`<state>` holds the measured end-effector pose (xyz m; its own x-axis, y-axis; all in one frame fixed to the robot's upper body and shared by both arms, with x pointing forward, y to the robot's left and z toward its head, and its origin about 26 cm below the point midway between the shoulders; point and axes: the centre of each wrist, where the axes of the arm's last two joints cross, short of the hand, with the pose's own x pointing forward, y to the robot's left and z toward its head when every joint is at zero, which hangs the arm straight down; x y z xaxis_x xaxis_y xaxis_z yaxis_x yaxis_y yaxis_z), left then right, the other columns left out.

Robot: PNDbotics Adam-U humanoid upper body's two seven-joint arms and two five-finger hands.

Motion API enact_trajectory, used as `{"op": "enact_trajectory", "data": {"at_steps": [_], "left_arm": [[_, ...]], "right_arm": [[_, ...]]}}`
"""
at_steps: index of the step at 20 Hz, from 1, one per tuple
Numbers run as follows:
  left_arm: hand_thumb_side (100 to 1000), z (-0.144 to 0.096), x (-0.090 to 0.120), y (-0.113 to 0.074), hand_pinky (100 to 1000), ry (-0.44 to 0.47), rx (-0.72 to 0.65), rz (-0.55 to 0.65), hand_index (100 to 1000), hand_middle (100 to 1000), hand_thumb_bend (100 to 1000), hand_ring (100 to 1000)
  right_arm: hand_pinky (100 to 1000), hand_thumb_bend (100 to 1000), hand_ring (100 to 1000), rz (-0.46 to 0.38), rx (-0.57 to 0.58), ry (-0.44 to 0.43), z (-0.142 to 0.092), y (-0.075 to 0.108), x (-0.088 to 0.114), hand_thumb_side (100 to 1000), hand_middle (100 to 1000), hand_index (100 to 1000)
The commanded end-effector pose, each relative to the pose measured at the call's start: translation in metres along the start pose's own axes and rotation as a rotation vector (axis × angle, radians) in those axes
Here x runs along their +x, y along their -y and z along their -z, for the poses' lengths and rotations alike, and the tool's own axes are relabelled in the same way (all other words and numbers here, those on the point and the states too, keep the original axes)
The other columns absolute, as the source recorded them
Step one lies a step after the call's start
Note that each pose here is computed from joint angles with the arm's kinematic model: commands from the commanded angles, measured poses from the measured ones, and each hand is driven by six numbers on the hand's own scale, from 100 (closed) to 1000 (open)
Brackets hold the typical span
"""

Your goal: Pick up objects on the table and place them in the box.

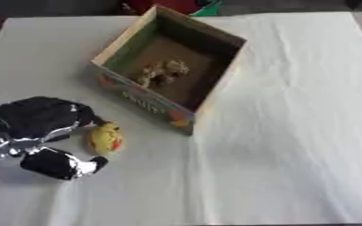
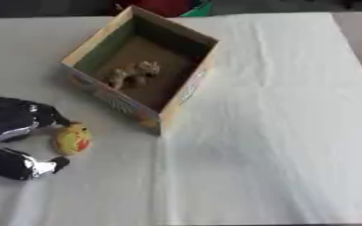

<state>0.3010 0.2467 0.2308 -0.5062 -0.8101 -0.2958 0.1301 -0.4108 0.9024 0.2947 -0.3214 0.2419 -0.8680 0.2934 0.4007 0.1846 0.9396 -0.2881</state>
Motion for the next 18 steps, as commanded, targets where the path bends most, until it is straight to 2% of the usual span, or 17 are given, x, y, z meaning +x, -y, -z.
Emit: {"op": "enact_trajectory", "data": {"at_steps": [1,11,12,15,18], "left_arm": [[889,-0.001,-0.004,-0.005,634,-0.024,0.026,0.030,920,797,321,824],[826,0.010,-0.006,-0.001,600,-0.067,0.091,0.052,880,758,169,787],[795,0.011,-0.006,0.000,587,-0.069,0.099,0.052,866,743,117,773],[772,0.014,-0.007,0.000,567,-0.080,0.125,0.052,844,714,100,748],[703,0.018,-0.008,0.003,524,-0.090,0.133,0.060,809,674,100,711]], "right_arm": [[807,100,1000,-0.004,0.012,0.025,0.005,0.003,0.006,865,652,792],[809,100,1000,0.004,0.025,0.001,0.001,0.002,0.005,870,651,792],[809,100,1000,0.004,0.027,-0.001,0.000,0.001,0.004,871,652,793],[809,100,1000,0.006,0.029,-0.007,-0.001,0.001,0.004,874,652,794],[810,100,1000,0.010,0.022,-0.015,-0.003,0.001,0.003,880,652,794]]}}
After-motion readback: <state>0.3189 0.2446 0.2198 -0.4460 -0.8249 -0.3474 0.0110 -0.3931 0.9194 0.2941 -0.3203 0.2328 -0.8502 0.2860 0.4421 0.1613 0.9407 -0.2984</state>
